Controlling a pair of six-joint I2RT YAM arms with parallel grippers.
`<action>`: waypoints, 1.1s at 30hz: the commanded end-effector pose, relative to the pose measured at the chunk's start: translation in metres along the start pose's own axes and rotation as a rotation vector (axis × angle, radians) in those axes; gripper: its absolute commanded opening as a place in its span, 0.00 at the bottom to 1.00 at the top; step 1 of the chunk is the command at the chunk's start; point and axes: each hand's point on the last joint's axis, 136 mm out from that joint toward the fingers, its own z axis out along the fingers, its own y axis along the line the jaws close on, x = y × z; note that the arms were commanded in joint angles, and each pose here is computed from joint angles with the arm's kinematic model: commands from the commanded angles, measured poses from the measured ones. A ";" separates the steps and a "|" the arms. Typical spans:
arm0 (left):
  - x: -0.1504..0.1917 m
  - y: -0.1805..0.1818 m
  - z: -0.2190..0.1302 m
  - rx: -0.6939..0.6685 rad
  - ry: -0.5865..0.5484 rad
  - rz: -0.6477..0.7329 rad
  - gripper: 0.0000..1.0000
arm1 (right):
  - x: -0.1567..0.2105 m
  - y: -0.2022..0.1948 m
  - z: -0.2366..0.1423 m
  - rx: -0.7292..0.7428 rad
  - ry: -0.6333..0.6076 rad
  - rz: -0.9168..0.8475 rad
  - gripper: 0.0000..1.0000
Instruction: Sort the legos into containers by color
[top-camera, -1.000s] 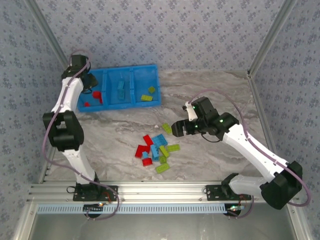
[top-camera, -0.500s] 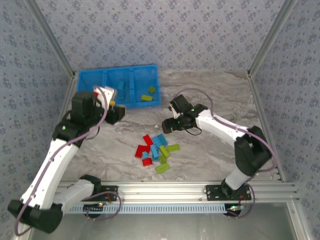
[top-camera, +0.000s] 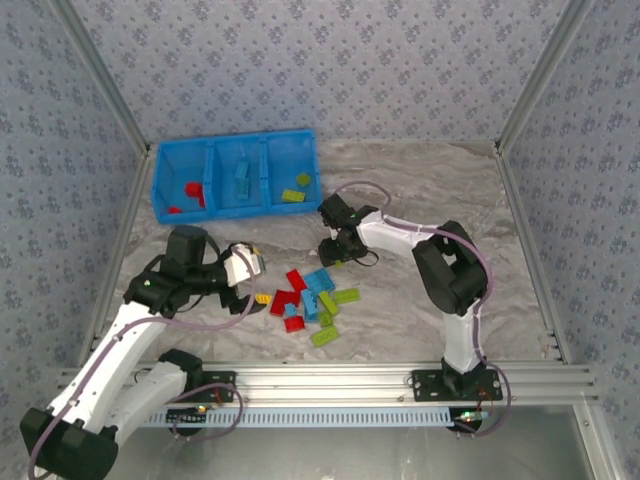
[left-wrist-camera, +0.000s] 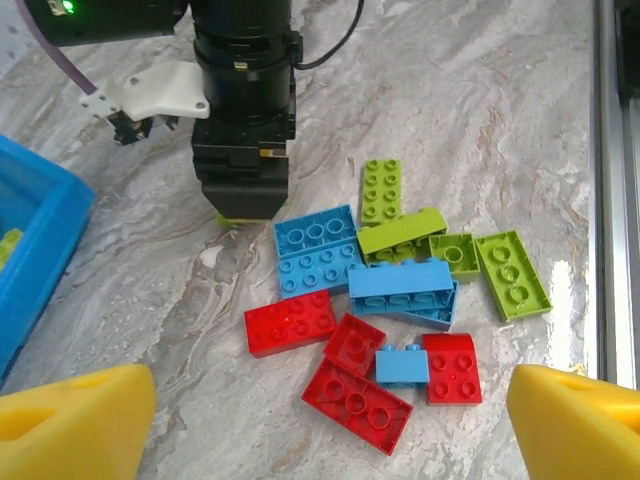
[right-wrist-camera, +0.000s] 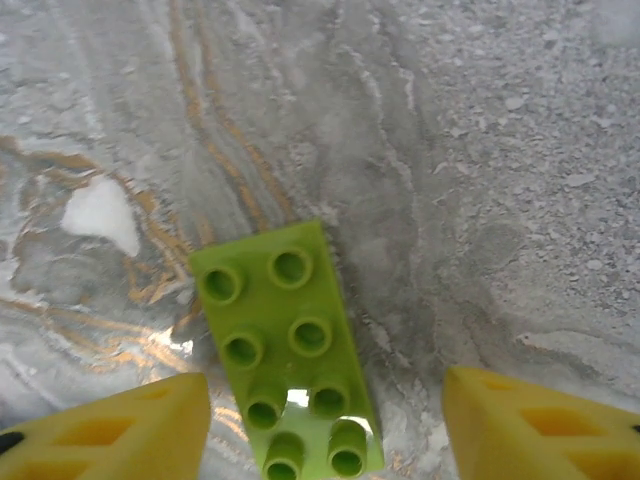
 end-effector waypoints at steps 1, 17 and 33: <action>-0.006 -0.009 0.001 0.056 -0.031 0.063 0.94 | 0.011 -0.008 0.013 0.047 0.038 -0.018 0.58; 0.011 0.037 0.004 -0.225 0.006 0.075 0.99 | -0.070 0.033 -0.142 -0.183 -0.585 -0.025 0.32; 0.020 0.047 0.000 -0.315 0.007 0.051 0.99 | -0.227 0.045 -0.115 -0.031 -0.888 -0.059 0.35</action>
